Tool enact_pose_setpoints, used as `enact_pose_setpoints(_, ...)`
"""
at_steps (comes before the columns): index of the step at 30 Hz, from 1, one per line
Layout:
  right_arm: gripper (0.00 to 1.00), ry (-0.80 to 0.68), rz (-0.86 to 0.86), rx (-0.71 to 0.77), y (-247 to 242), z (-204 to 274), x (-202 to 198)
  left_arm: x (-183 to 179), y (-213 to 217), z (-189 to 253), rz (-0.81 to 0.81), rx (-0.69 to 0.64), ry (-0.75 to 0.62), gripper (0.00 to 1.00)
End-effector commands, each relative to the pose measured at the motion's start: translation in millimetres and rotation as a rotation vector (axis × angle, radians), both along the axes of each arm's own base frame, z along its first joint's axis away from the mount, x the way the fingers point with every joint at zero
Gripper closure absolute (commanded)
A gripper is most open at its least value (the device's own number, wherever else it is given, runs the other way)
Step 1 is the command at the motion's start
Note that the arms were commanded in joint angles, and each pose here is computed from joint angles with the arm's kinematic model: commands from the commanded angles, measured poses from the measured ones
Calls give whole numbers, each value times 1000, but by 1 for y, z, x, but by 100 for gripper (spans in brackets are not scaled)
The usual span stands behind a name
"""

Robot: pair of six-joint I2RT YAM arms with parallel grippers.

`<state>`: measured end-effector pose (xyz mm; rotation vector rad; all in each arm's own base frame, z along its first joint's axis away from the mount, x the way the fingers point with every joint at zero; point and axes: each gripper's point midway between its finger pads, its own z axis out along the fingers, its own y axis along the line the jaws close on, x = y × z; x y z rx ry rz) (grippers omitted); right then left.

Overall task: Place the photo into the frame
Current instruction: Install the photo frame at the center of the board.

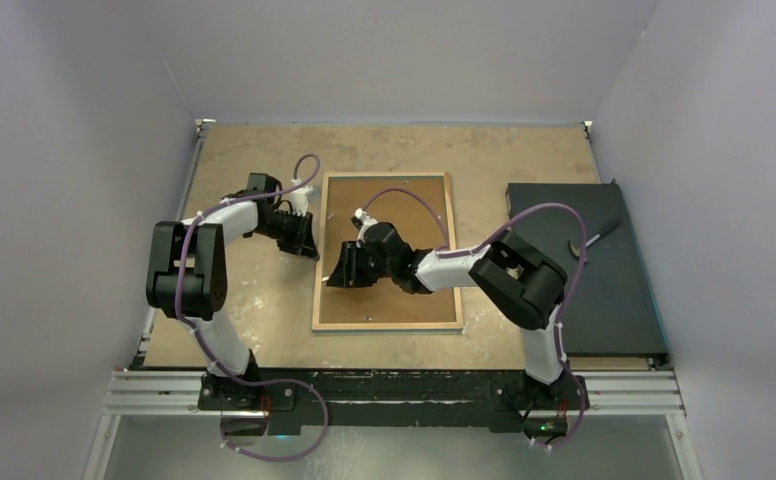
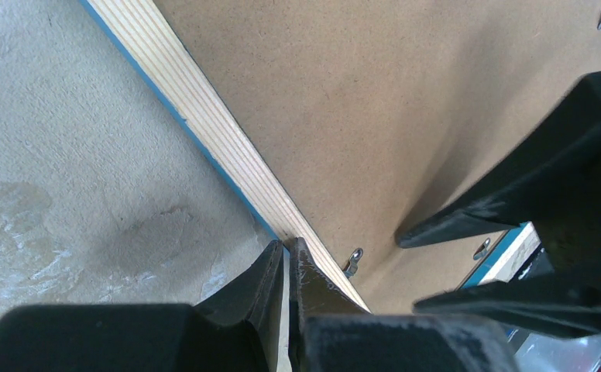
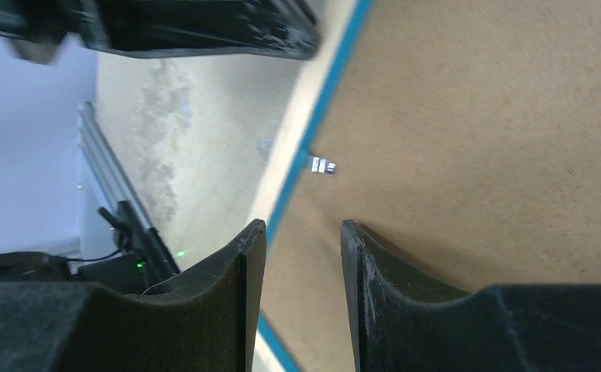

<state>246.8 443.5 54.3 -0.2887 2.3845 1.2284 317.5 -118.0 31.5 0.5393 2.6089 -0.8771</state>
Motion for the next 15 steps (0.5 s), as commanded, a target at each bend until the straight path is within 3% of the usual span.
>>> enact_pose_setpoints(1,57,-13,-3,-5,4,-7,2,-12,6,-10,-39,71,11,97)
enact_pose_setpoints(15,61,-18,-23,-31,23,-19,4,-12,6,-10,-38,70,9,98)
